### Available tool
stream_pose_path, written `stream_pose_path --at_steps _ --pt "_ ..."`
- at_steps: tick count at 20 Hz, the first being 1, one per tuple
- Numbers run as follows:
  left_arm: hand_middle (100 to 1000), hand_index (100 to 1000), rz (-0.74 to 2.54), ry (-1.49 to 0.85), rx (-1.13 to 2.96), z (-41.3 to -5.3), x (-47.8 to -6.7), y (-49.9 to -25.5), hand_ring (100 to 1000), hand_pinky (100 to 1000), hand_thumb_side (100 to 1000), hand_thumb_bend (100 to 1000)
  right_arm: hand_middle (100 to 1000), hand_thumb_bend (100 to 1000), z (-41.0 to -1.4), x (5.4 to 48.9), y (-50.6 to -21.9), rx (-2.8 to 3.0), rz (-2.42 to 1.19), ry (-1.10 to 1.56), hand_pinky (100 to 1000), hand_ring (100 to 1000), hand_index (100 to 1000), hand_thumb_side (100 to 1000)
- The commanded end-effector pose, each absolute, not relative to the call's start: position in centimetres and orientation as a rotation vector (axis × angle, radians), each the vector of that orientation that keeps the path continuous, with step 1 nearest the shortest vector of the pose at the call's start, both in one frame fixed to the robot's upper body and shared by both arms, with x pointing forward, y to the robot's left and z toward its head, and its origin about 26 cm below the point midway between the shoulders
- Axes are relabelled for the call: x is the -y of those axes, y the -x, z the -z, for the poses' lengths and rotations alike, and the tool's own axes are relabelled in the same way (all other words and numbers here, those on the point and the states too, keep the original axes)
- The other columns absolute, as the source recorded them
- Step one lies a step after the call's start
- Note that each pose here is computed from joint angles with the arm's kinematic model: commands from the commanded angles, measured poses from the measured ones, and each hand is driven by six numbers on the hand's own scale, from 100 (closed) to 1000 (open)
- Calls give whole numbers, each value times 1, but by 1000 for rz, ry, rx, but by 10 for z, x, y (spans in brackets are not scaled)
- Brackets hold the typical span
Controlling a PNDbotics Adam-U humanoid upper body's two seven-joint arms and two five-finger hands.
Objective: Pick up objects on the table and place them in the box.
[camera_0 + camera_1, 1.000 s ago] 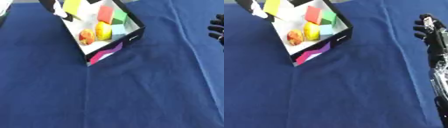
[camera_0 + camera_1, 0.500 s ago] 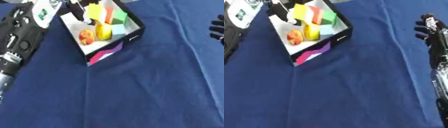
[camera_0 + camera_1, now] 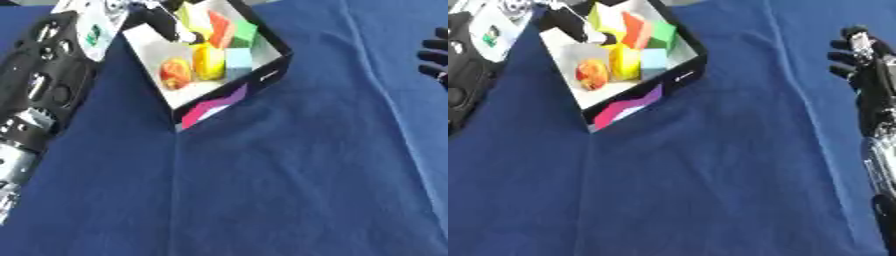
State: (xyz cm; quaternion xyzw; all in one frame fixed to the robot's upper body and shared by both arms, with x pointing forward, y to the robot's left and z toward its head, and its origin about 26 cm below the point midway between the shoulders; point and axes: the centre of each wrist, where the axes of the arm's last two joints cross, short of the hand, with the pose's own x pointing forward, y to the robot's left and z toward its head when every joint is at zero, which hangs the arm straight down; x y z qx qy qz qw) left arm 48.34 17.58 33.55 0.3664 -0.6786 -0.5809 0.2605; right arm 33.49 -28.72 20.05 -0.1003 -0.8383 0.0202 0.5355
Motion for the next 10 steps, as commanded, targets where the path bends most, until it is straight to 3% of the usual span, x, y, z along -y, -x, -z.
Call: stream_pose_path --at_steps 1,3,6,10 --pt "781 878 1444 -1051 1989 -377 -196 -468 784 839 473 433 750 100 -208 292 -332 2019 -53 260 840 816 840 789" --pt "772 861 1366 -1038 2067 -387 -207 -459 772 831 453 357 750 100 -206 294 -331 2015 -51 270 840 816 839 790" --pt "728 829 1213 -998 2149 -392 -225 -446 733 800 388 100 750 100 -206 296 -330 2012 -48 281 840 816 839 788" --pt "683 796 914 -865 2296 -391 -249 -420 687 761 450 100 751 100 -206 299 -329 2015 -37 294 840 816 839 791"
